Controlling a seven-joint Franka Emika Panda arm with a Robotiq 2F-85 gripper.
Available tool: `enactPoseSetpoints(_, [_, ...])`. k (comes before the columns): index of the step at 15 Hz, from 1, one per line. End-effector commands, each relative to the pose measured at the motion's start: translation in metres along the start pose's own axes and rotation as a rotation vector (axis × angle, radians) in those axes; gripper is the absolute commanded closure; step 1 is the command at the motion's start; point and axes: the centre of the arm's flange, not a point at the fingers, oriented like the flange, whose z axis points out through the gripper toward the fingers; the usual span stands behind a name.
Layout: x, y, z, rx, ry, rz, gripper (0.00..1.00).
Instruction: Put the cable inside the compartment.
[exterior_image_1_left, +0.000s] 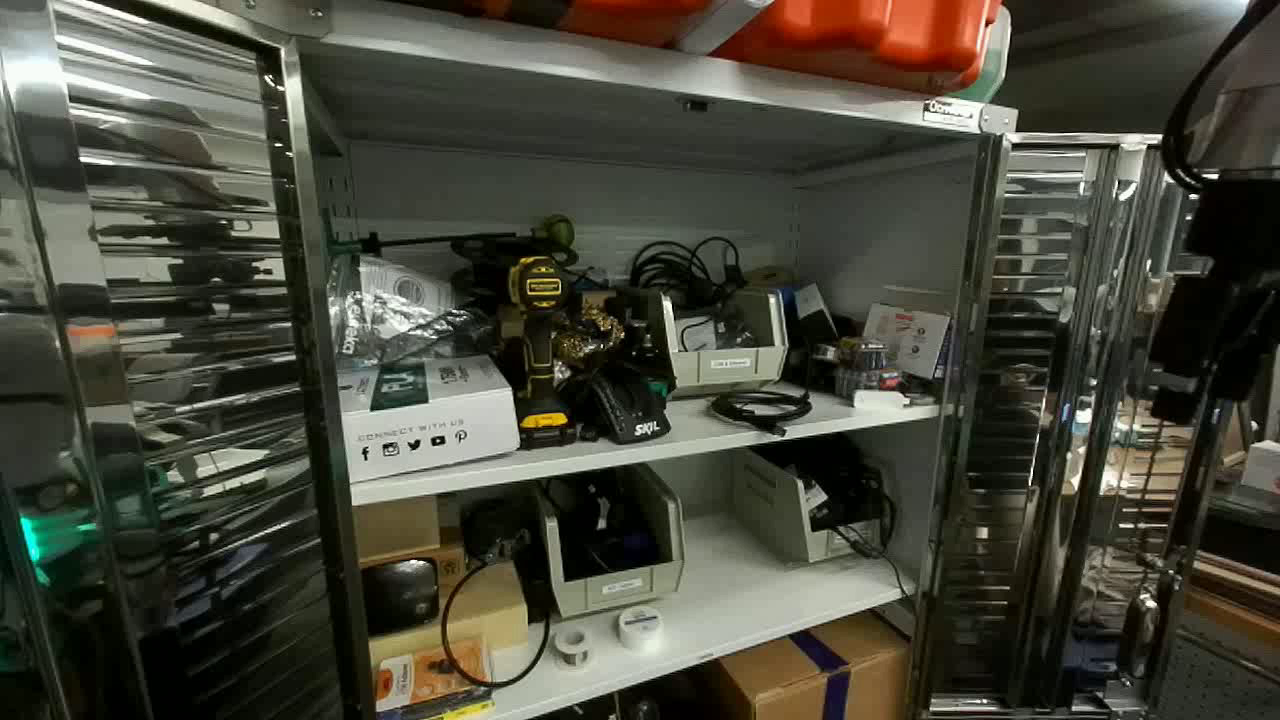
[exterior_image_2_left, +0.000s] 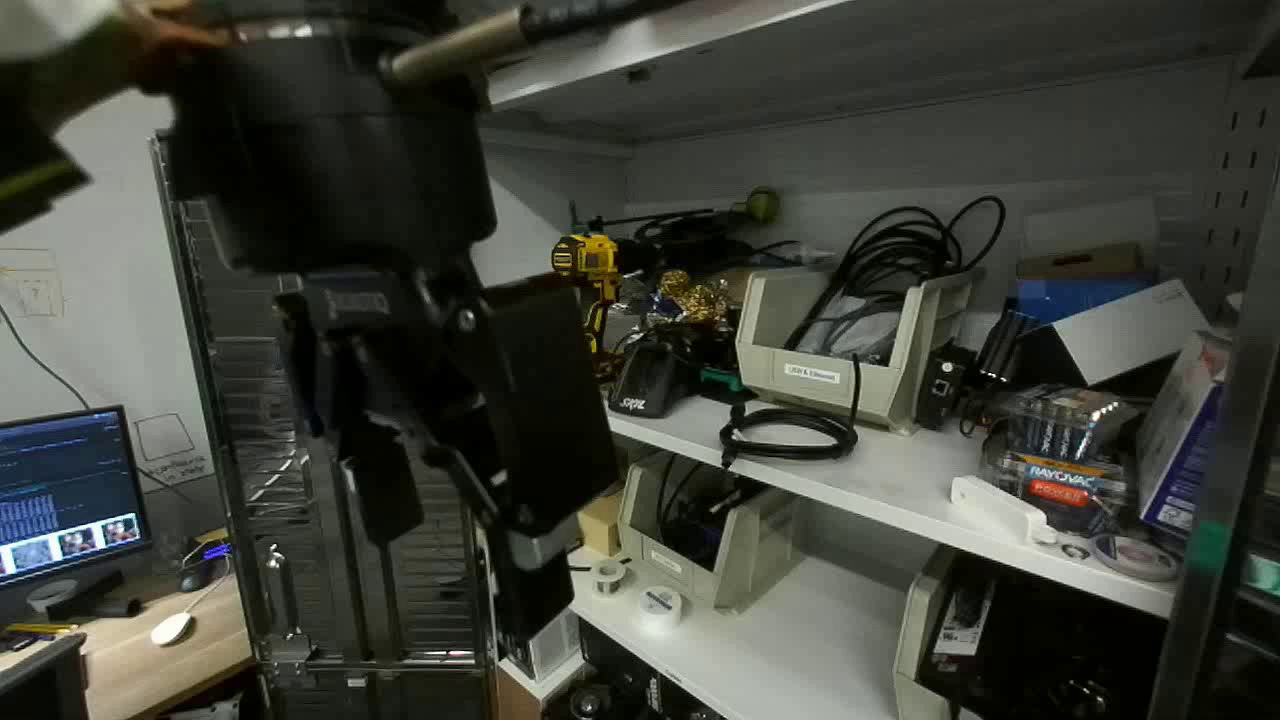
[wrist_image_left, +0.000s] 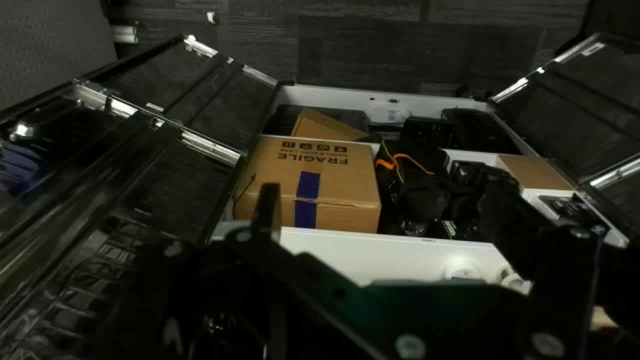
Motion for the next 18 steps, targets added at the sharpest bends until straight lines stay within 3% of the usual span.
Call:
enactPoseSetpoints(1, [0.000,0.000,-0.001,-0.001,0.004,0.001,0.00])
enactPoseSetpoints(8, [0.009,-0.002,-0.002,-0.007,0.015,0.044,0.00])
enactPoseSetpoints(18, [0.092,-0.021,0.044,-0.017,0.060,0.325,0.00])
